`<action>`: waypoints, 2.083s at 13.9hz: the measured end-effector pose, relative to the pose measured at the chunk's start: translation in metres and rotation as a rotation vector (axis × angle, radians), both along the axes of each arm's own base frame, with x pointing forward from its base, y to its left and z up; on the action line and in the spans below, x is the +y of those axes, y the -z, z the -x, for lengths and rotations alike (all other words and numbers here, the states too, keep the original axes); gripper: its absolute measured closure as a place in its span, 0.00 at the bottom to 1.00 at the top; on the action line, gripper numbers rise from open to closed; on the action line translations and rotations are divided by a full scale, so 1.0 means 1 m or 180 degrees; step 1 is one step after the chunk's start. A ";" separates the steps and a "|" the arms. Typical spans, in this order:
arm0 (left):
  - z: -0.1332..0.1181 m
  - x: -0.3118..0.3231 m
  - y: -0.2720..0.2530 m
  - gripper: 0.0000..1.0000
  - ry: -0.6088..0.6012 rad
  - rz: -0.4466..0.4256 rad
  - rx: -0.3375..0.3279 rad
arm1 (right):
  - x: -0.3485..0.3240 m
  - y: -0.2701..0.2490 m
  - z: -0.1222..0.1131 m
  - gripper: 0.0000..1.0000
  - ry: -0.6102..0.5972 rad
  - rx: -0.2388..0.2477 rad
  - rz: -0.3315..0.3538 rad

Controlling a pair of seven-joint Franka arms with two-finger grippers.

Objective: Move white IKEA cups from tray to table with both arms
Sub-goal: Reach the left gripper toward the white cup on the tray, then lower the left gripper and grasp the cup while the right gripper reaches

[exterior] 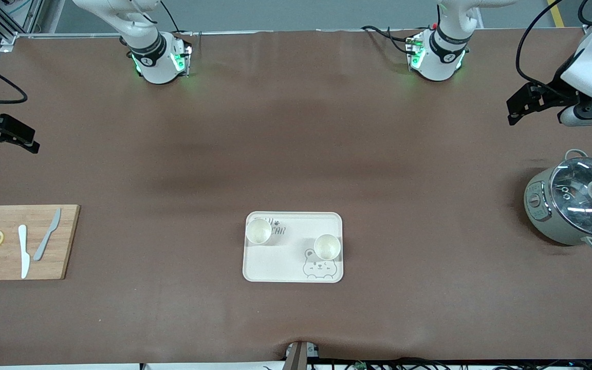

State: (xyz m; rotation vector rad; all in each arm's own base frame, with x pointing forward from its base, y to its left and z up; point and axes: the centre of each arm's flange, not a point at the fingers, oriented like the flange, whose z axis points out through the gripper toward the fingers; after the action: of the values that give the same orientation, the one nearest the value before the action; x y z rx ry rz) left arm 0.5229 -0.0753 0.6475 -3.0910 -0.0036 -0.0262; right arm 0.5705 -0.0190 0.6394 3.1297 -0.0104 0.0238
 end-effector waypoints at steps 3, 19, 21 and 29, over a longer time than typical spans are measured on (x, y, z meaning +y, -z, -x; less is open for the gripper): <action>0.000 0.001 0.000 0.00 -0.0004 0.0001 -0.0003 | -0.003 0.000 0.001 0.00 0.0018 0.0016 -0.0003; -0.136 -0.112 0.236 0.00 0.0160 0.0274 -0.0052 | 0.005 0.011 -0.006 0.00 -0.0035 0.0067 -0.0027; -0.144 -0.149 0.265 0.00 0.0067 0.0361 -0.0164 | 0.006 0.021 -0.012 0.00 -0.0038 0.0102 -0.0035; -0.147 -0.272 0.353 0.11 -0.0534 0.0798 -0.0537 | 0.006 0.098 -0.047 0.00 -0.0037 0.0418 -0.0096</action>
State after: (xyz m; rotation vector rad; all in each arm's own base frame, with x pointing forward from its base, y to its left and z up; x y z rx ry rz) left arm 0.6695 -0.3472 0.2943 -3.3135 -0.2946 -0.3021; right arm 0.6176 -0.0128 0.5411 3.1541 0.0090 -0.1833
